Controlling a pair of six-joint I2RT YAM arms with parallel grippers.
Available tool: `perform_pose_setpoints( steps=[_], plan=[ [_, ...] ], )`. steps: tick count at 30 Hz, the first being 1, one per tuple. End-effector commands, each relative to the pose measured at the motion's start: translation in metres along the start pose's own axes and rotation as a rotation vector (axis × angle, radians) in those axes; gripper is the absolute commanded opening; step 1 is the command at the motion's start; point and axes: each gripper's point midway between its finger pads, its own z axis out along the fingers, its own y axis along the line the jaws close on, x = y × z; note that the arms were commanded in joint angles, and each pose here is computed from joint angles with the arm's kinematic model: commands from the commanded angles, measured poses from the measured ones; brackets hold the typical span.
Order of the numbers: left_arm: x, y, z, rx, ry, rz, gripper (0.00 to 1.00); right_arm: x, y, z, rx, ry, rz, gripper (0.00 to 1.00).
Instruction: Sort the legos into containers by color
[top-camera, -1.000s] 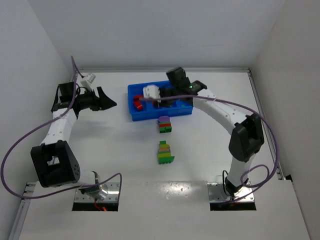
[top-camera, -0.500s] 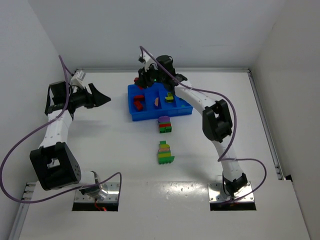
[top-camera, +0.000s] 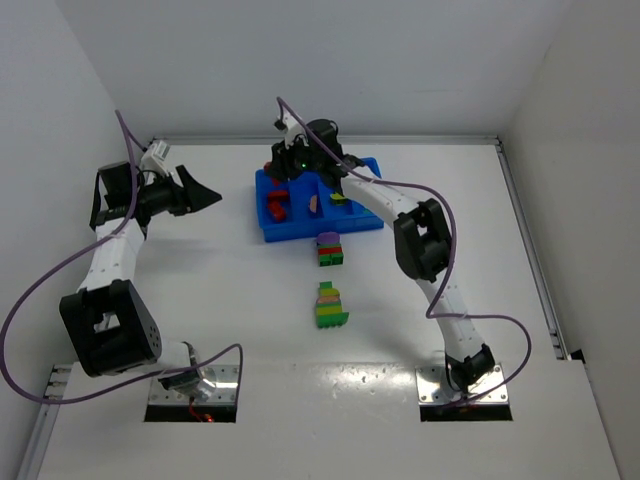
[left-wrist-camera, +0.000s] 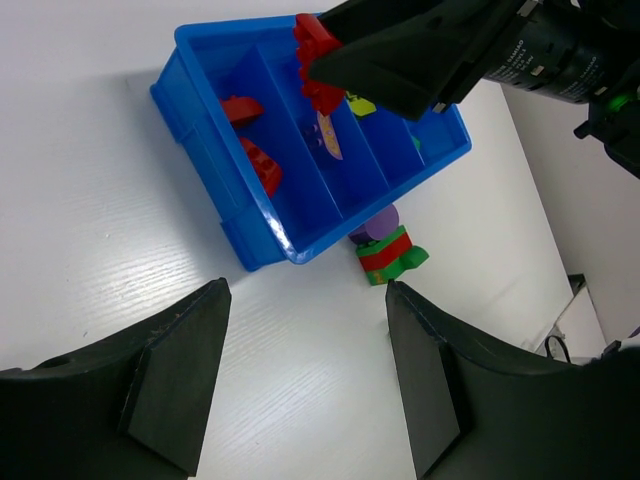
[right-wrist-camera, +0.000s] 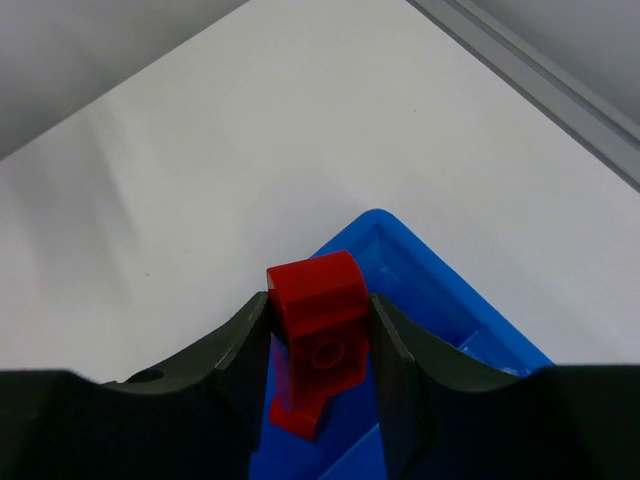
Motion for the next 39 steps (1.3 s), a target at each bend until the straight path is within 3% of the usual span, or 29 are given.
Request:
perform_pose_setpoints(
  steps=[1, 7, 11, 15, 19, 20, 22, 24, 31, 33, 34, 35, 36, 39],
  plan=[
    [-0.006, -0.003, -0.002, 0.028, -0.021, 0.018, 0.69, -0.034, 0.001, 0.000, 0.007, -0.091, -0.024, 0.43],
    [-0.002, -0.007, -0.007, 0.018, -0.030, 0.048, 0.69, -0.055, 0.008, -0.019, 0.017, -0.102, -0.058, 0.62],
    [-0.003, -0.017, -0.013, 0.029, -0.042, 0.087, 0.69, -0.083, 0.020, -0.052, 0.007, -0.123, -0.065, 0.65],
    [0.011, -0.032, -0.013, 0.056, 0.023, 0.198, 0.69, -0.126, 0.023, -0.129, 0.075, -0.132, -0.154, 0.65],
    [0.046, -0.058, -0.004, 0.128, 0.181, 0.367, 0.69, -0.093, 0.017, -0.205, 0.150, 0.005, -0.205, 0.65],
    [0.057, -0.057, 0.000, 0.123, 0.221, 0.390, 0.69, -0.056, 0.011, -0.221, 0.156, 0.112, -0.212, 0.65],
    [0.076, -0.074, 0.010, 0.169, 0.298, 0.490, 0.69, -0.052, 0.022, -0.260, 0.172, 0.125, -0.253, 0.65],
    [0.084, -0.088, 0.019, 0.208, 0.332, 0.565, 0.69, -0.003, 0.025, -0.285, 0.165, 0.226, -0.235, 0.65],
    [0.147, -0.155, 0.060, 0.477, 0.557, 0.947, 0.69, 0.069, 0.031, -0.368, 0.282, 0.249, -0.153, 0.65],
    [0.166, -0.153, 0.073, 0.516, 0.643, 1.029, 0.68, 0.071, 0.028, -0.387, 0.325, 0.235, -0.147, 0.65],
    [0.176, -0.164, 0.073, 0.606, 0.687, 1.149, 0.67, 0.075, 0.026, -0.392, 0.341, 0.235, -0.138, 0.65],
    [0.193, -0.157, 0.079, 0.666, 0.759, 1.179, 0.67, 0.078, 0.027, -0.396, 0.339, 0.234, -0.127, 0.65],
    [0.195, -0.165, 0.086, 0.744, 0.760, 1.301, 0.65, 0.078, 0.027, -0.402, 0.346, 0.219, -0.121, 0.65],
    [0.214, -0.155, 0.092, 0.849, 0.861, 1.354, 0.65, 0.080, 0.025, -0.410, 0.356, 0.206, -0.103, 0.65]
  ],
)
